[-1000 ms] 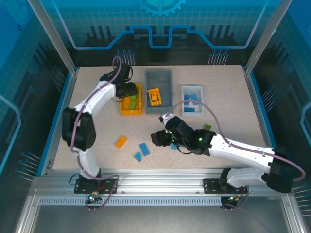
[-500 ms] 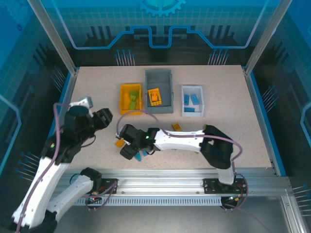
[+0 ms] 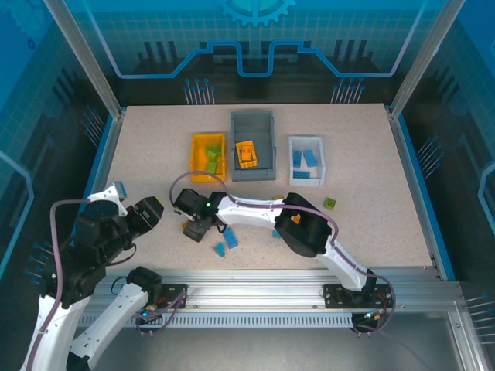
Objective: Sort the legos into containers by color
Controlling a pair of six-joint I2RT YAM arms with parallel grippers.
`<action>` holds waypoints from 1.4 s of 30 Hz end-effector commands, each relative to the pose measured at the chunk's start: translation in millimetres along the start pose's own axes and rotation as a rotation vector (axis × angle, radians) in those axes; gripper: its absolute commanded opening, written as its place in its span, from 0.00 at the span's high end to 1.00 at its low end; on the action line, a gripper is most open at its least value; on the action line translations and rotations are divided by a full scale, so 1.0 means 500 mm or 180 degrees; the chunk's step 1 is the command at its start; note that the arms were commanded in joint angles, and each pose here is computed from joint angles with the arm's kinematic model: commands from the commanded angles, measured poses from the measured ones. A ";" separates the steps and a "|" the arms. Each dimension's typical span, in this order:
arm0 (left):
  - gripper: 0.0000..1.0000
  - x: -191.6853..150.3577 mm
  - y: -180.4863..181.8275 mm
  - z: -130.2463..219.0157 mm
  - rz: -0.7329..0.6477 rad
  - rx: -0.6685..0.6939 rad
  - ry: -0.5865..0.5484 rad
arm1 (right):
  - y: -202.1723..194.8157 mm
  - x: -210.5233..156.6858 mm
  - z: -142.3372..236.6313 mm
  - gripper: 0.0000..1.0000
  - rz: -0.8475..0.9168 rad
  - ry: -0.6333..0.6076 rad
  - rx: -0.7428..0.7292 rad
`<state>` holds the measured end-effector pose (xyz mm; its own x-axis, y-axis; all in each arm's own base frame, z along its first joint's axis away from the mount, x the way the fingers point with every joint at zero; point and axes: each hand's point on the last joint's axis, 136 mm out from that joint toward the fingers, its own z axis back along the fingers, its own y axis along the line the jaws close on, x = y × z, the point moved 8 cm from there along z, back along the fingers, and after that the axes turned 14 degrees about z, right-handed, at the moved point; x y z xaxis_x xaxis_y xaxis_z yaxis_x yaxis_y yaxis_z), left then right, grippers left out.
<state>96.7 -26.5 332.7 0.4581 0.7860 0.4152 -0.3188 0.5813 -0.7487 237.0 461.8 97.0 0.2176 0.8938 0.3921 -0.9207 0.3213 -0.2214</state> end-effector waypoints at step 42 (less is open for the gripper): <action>0.51 -0.200 -0.129 -0.273 -0.0385 -0.0291 0.1569 | -0.440 -0.169 0.158 0.66 -0.2404 0.0629 -0.1468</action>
<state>180.2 -167.7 266.5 0.8556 0.4809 0.1916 -0.1904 0.6365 -0.7474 393.7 301.0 179.5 0.7645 0.4255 0.4843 -0.3399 0.9044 -0.2581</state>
